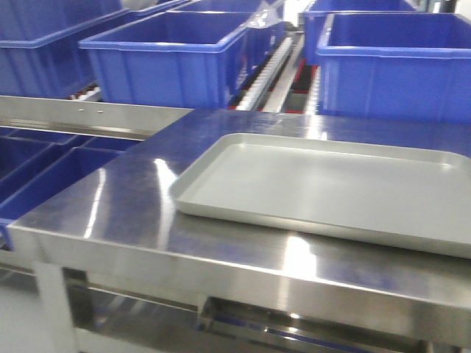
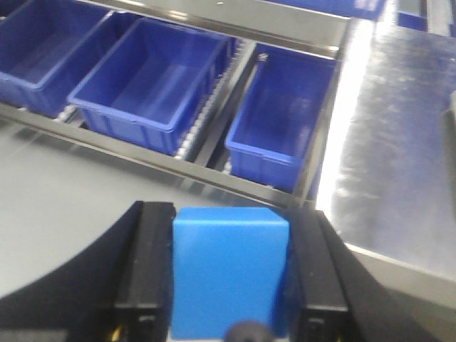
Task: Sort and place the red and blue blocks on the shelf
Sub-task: 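Drive the base away from the table holding both cubes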
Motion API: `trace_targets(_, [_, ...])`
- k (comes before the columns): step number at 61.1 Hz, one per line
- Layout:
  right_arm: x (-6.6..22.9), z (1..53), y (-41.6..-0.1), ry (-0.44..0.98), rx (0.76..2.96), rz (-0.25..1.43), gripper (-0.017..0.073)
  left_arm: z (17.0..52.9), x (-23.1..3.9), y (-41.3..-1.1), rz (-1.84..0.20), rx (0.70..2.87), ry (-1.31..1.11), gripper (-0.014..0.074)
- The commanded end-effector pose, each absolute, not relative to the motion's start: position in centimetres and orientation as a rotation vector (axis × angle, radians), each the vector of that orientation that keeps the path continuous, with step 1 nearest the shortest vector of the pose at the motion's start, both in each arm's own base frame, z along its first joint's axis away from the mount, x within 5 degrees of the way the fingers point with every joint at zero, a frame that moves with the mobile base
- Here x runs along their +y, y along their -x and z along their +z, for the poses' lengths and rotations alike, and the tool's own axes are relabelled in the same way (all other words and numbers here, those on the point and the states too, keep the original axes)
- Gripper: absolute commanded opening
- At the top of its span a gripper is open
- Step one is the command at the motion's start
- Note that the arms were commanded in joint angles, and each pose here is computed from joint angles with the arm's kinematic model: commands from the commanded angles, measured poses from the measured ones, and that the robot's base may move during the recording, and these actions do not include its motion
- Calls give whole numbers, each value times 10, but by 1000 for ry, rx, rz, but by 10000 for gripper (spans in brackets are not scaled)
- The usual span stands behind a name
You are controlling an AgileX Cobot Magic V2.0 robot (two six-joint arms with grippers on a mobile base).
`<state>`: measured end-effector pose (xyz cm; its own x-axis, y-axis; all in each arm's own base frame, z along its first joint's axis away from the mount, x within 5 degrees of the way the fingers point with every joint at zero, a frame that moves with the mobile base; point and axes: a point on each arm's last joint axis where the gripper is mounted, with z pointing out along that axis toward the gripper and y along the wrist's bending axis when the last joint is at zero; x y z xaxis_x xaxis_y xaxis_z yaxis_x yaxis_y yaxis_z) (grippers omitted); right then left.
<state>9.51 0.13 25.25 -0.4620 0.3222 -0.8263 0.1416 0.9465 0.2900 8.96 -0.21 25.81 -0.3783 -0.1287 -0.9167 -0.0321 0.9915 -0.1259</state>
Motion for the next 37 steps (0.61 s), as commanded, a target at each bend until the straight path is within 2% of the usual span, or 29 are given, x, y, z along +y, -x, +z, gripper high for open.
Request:
trace_targets(1, [0, 267, -99, -313, 1952, 213, 67, 273, -3, -93, -122, 1862, 108, 125])
trace_targets(37, [0, 267, -99, -313, 1952, 213, 67, 273, -3, -93, -122, 1862, 108, 125])
